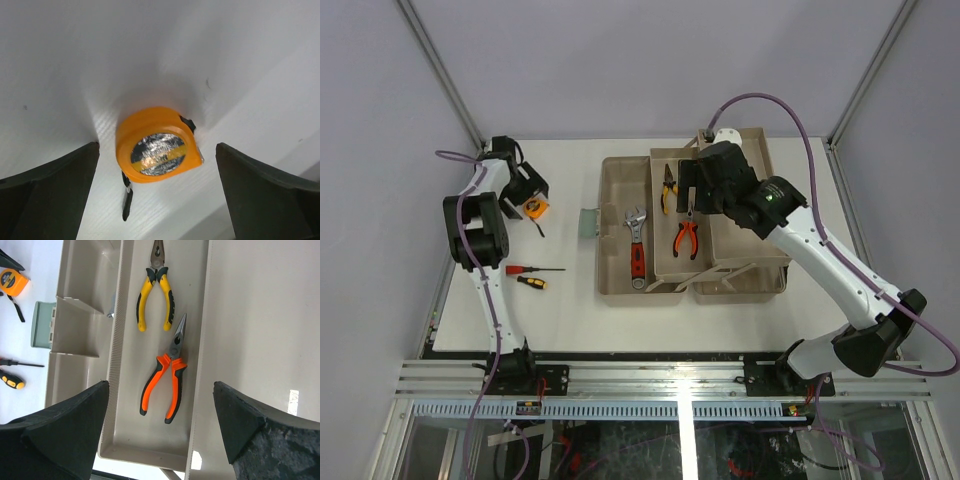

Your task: Pack the tool kit

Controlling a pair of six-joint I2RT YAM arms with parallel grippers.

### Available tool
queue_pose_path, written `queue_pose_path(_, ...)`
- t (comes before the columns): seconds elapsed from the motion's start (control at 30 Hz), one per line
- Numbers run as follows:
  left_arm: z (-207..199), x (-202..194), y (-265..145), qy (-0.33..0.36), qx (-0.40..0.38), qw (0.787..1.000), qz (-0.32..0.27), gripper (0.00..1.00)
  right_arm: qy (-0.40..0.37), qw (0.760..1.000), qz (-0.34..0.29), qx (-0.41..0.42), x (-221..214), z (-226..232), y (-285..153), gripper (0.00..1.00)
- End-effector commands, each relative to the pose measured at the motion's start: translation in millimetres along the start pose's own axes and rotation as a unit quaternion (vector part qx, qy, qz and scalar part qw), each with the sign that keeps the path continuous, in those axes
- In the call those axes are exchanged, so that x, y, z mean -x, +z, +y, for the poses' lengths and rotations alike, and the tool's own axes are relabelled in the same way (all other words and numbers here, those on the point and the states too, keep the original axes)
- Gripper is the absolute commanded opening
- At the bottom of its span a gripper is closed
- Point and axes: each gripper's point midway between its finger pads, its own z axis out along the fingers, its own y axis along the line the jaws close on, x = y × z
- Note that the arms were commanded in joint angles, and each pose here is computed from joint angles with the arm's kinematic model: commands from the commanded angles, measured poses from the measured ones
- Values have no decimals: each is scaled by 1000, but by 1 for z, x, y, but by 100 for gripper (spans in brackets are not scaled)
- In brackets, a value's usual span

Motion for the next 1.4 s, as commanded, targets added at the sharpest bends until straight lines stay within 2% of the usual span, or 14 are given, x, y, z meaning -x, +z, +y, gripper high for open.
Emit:
queue_pose_path(0.0, 13, 11, 9, -50, 8, 999, 6, 100, 15, 1000, -16, -6, 10, -2, -9, 91)
queue_pose_path(0.17, 17, 10, 15, -56, 9, 998, 15, 100, 16, 1000, -10, -7, 11, 1, -5, 91)
queue_pose_path(0.33, 27, -10, 16, -58, 22, 997, 44, 100, 16, 1000, -13, -5, 16, 4, -4, 92)
queue_pose_path(0.5, 33, -33, 16, -62, 25, 994, 81, 96, 15, 1000, -9, -6, 13, 5, -1, 92)
queue_pose_path(0.77, 40, -45, 27, -59, 32, 993, 100, 90, 16, 1000, -6, -7, 11, 4, -1, 92)
queue_pose_path(1.0, 36, -50, 42, -50, 21, 992, 115, 90, 24, 1000, -1, -9, 5, 1, -1, 92)
queue_pose_path(1.17, 22, -51, 49, -35, 5, 993, 116, 95, 29, 1000, 3, -8, 1, 1, -1, 92)
queue_pose_path(1.37, 18, -58, 54, -24, 11, 993, 119, 94, 33, 999, 6, -12, -2, -1, -2, 92)
